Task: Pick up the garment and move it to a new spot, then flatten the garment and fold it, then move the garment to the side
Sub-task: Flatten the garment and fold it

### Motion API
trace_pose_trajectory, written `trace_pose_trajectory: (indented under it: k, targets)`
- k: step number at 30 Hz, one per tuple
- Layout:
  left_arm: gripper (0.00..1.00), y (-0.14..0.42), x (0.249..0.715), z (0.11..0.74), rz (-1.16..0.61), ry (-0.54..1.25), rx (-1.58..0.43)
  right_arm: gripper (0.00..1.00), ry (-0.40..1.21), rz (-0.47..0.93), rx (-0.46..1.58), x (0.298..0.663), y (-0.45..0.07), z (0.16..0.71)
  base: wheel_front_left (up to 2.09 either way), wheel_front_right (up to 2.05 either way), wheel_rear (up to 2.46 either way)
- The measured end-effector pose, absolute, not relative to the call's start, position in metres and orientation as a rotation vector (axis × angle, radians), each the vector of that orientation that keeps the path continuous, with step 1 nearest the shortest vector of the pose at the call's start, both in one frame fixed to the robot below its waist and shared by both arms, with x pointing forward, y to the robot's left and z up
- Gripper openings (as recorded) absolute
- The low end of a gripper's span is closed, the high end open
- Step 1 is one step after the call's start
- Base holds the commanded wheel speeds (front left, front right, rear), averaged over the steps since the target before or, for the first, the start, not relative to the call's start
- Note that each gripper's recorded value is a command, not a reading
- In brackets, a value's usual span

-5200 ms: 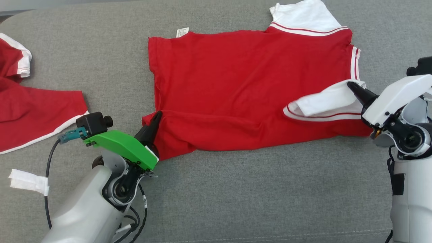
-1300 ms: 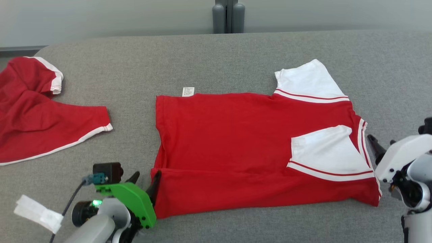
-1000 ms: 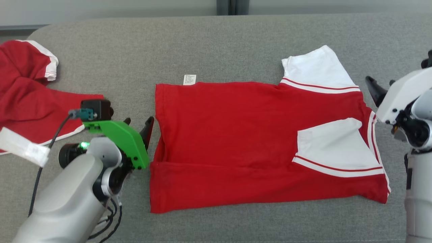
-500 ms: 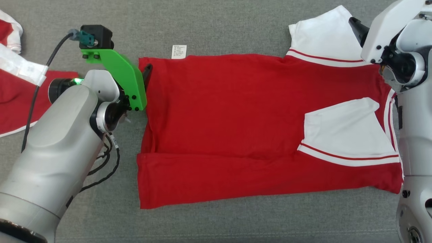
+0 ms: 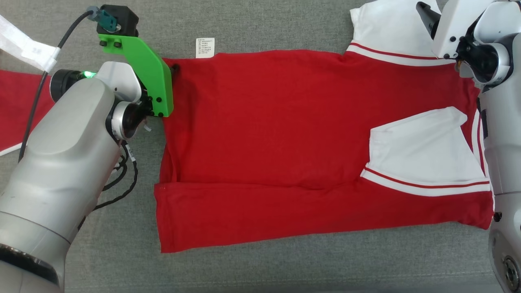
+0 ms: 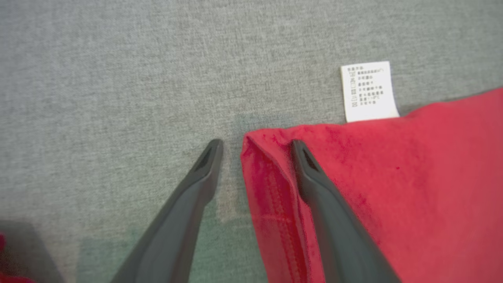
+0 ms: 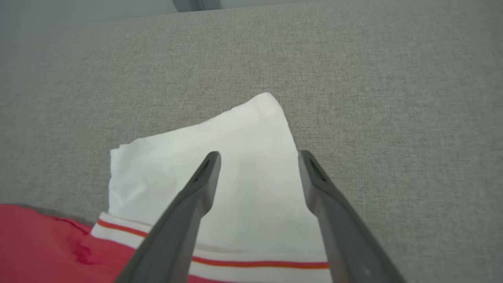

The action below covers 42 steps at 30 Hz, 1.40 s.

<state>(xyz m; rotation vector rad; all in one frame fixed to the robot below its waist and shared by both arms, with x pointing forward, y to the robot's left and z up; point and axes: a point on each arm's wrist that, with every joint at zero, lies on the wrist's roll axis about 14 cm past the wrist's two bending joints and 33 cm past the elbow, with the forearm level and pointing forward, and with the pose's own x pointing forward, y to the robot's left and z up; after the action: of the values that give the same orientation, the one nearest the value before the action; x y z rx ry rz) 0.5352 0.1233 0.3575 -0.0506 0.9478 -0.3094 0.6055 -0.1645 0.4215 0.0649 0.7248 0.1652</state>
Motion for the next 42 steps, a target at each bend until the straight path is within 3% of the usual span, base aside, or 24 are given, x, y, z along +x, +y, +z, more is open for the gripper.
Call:
trace_pose_trajectory:
  k: [9, 22, 31, 32, 33, 34, 38, 42]
  targets:
    - [0.0, 0.114, 0.538, 0.348, -0.329, 0.911, -0.011, 1.0, 0.691, 0.147, -0.075, 0.625, -0.185, 0.419, 0.0, 0.0, 0.0]
    - [0.0, 0.11, 0.542, 0.339, -0.323, 0.842, -0.047, 1.0, 0.767, 0.217, -0.253, 0.639, -0.173, 0.397, 0.0, 0.0, 0.0]
    - [0.0, 0.11, 0.542, 0.332, -0.318, 0.833, -0.07, 1.0, 0.853, 0.219, -0.251, 0.644, -0.172, 0.368, 0.0, 0.0, 0.0]
    - [0.0, 0.11, 0.542, 0.331, -0.32, 0.834, -0.073, 0.6, 0.873, 0.218, -0.246, 0.644, -0.172, 0.364, 0.0, 0.0, 0.0]
    - [0.0, 0.11, 0.542, 0.331, -0.321, 0.834, -0.074, 0.37, 0.888, 0.22, -0.247, 0.643, -0.171, 0.361, 0.0, 0.0, 0.0]
    - [0.0, 0.111, 0.542, 0.33, -0.32, 0.832, -0.076, 0.0, 0.903, 0.223, -0.248, 0.642, -0.17, 0.358, 0.0, 0.0, 0.0]
    - [0.0, 0.111, 0.546, 0.333, -0.312, 0.803, -0.085, 0.0, 0.911, 0.24, -0.235, 0.64, -0.164, 0.359, 0.0, 0.0, 0.0]
    - [0.0, 0.117, 0.557, 0.345, -0.262, 0.708, -0.08, 0.0, 0.802, 0.212, -0.224, 0.649, -0.174, 0.376, 0.0, 0.0, 0.0]
